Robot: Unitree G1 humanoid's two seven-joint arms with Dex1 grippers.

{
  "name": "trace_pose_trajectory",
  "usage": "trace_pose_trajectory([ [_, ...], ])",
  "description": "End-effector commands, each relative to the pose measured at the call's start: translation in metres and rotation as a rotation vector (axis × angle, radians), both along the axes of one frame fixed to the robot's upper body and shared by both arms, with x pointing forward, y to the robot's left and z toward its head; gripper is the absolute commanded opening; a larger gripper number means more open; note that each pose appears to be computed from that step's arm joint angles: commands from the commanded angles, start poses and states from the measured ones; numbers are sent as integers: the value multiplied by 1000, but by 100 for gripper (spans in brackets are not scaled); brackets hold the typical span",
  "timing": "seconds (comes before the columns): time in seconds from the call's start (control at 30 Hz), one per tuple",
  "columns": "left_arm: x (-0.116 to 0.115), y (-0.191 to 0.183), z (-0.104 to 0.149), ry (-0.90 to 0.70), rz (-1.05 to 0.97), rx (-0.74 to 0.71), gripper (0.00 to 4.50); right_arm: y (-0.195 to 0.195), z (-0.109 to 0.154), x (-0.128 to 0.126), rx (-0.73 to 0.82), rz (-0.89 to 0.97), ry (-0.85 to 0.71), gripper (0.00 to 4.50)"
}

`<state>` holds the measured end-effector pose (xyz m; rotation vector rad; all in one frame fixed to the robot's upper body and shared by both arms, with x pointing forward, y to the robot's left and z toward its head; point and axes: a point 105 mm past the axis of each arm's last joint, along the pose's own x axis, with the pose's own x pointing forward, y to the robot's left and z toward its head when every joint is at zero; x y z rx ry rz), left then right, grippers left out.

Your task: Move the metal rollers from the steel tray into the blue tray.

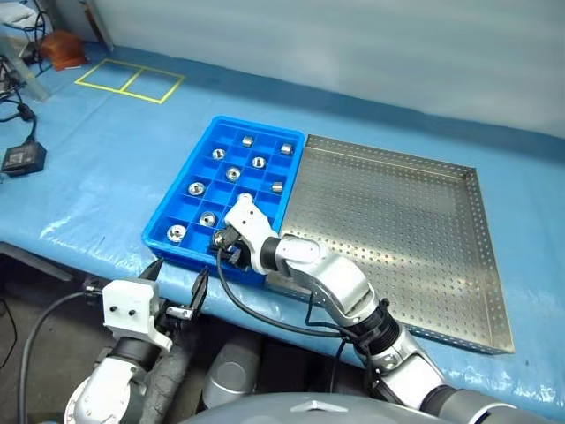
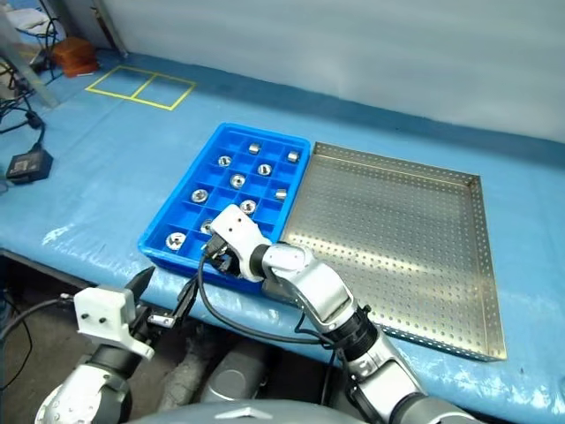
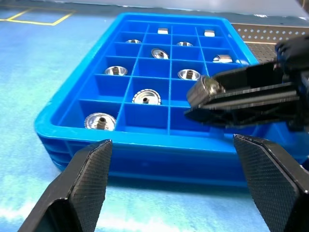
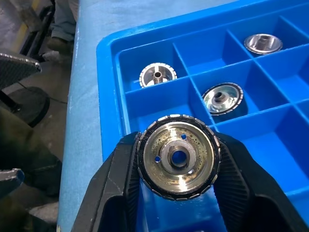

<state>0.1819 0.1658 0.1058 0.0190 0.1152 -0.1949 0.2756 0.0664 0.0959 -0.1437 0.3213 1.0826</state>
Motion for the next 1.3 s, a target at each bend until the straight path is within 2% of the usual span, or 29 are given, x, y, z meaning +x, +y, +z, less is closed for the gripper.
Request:
trace_pose_trajectory([
  [0.03,3,-12,15,-52,-68,-12,437,3,7,-1,39,-3,-19,329],
  [0.13,10,-18,19,-73,-121,-4,437,-7,15,2,63,-39,-35,431],
  [0.17,13,-20,20,-78,-145,-8,437,-13,19,4,72,-62,-43,448],
  [0.33,26,-33,22,-73,-272,-12,437,-47,33,5,103,-142,-72,448],
  [0.57,31,-50,17,-35,-414,-22,437,-83,30,1,77,-266,-71,448],
  [0.8,26,-60,12,1,-494,-19,437,-88,26,0,74,-321,-54,448],
  [1.3,22,-60,12,-3,-478,-25,437,-89,20,4,56,-330,-41,448],
])
